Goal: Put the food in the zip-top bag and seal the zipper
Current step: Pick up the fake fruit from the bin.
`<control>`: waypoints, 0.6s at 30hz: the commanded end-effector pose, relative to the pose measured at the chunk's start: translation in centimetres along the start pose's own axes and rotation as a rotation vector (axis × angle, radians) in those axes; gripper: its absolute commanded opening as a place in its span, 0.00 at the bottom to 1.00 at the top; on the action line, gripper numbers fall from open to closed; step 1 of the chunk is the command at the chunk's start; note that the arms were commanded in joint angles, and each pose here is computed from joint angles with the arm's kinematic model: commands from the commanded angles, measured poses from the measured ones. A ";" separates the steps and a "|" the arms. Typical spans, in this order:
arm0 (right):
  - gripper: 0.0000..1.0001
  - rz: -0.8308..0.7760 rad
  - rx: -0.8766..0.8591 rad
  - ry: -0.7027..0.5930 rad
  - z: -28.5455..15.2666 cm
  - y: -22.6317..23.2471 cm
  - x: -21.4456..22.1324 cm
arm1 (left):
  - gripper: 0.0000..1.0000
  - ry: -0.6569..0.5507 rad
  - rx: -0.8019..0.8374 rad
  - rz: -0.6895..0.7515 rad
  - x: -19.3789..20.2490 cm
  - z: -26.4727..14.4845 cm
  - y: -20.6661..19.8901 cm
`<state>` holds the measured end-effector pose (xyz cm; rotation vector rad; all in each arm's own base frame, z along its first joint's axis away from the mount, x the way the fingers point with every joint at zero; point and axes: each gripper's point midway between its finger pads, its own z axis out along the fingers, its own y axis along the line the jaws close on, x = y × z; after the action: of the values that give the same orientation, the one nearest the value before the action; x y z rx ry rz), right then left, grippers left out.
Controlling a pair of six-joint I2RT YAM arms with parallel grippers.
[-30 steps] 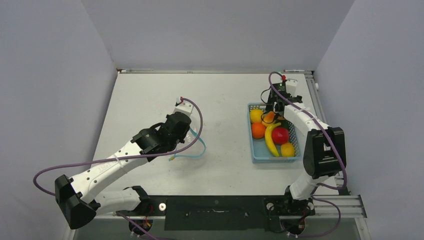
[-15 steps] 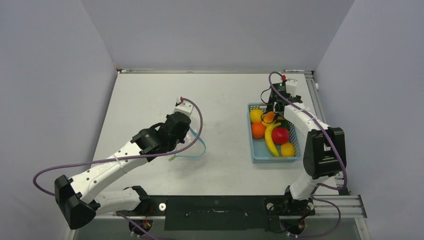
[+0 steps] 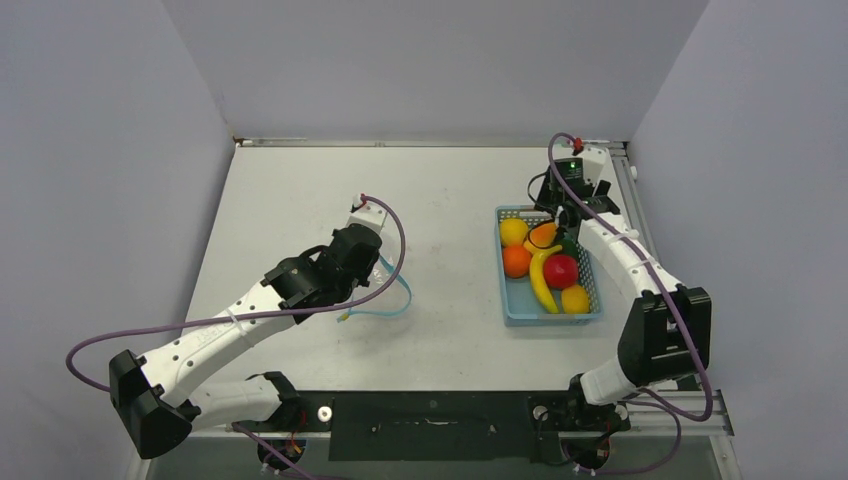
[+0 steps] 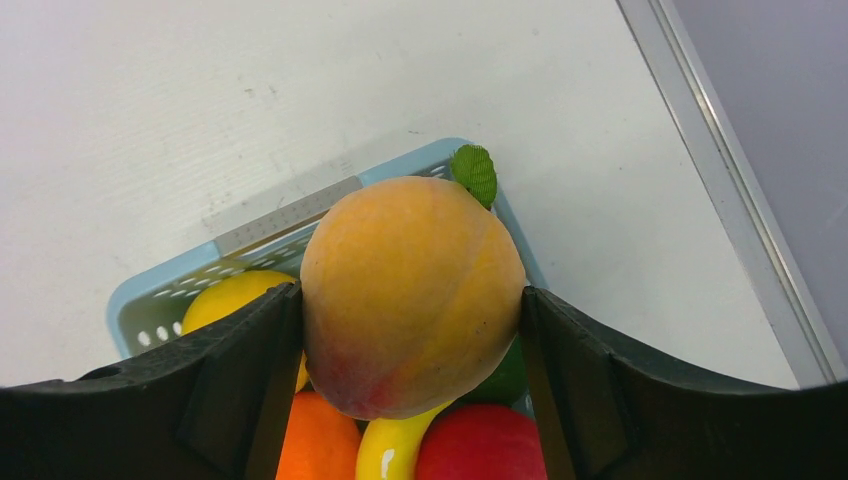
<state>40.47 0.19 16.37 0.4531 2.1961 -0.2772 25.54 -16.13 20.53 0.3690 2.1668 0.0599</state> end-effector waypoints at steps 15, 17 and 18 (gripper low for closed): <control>0.28 -0.015 -0.501 -0.133 -12.4 7.9 -3.4 | 0.00 -0.050 -0.022 -0.030 -1.2 0.0 0.5; 0.28 -0.021 -0.571 -0.124 -13.5 8.6 -3.2 | 0.00 -0.050 -0.025 -0.029 -1.2 0.0 0.5; 0.28 -0.026 -0.603 -0.119 -14.0 9.0 -3.0 | 0.00 -0.050 -0.025 -0.030 -1.2 0.0 0.6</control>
<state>36.98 9.64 24.36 0.1765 2.0952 0.1416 25.57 -15.87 20.34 0.3652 2.1667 0.0776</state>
